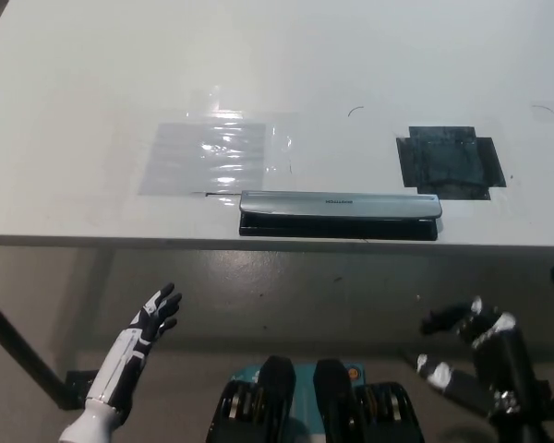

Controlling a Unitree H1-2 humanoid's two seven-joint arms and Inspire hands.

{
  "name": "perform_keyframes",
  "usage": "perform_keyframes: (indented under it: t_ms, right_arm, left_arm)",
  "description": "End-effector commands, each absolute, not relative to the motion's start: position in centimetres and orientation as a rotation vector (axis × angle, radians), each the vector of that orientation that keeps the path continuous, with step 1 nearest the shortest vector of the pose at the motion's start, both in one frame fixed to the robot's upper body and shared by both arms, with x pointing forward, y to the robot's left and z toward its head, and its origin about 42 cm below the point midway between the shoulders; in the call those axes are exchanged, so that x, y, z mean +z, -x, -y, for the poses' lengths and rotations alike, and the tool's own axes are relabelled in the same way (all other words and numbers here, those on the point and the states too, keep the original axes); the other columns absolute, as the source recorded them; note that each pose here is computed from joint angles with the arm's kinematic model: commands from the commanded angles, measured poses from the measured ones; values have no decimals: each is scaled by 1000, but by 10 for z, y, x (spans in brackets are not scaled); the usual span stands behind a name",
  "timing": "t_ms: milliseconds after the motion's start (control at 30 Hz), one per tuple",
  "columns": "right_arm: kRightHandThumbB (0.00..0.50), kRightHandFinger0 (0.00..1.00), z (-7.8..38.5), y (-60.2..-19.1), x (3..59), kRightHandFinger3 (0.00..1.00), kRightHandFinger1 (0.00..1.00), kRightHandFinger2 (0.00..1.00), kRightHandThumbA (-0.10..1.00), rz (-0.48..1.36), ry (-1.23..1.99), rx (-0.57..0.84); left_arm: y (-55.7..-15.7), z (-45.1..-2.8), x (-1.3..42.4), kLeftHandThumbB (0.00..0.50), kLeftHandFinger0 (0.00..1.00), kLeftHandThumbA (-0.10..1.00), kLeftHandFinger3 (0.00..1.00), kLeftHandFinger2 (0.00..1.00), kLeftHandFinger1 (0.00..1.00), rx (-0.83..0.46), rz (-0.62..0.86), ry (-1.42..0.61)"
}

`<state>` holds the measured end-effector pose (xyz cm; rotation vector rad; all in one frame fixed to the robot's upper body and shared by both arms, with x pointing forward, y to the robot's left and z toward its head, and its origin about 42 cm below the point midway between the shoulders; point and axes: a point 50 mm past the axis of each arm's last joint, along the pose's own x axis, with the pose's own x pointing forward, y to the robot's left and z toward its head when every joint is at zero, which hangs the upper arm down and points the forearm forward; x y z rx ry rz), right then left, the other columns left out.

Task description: The paper pin puncher is placed at the center of the table and close to the robot and the robot uses its right fist to press on the paper pin puncher

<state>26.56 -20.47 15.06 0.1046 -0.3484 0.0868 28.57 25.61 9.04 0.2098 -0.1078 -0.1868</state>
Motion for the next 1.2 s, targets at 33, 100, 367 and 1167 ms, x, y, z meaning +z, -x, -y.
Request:
perform_keyframes:
  t_ms: [33,100,367,1167]
  right_arm:
    - [239,4,186,-304,240,25,0,0,1000,496,-213,211]
    - [236,0,178,-319,261,14,0,0,1000,545,-230,254]
    - [284,0,128,-394,327,14,0,0,1000,563,-262,308]
    - [176,2,64,-500,246,117,7,219,1000,214,-233,224]
  left_arm:
    - [-287,-256,101,333,1000,1000,1000,1000,1000,-194,182,-204]
    - [-285,-256,99,333,1000,1000,1000,1000,1000,-197,180,-205]
    - [-284,-256,97,341,1000,1000,1000,1000,1000,-200,179,-199]
    - [-282,-258,97,351,1000,1000,1000,1000,1000,-201,178,-199]
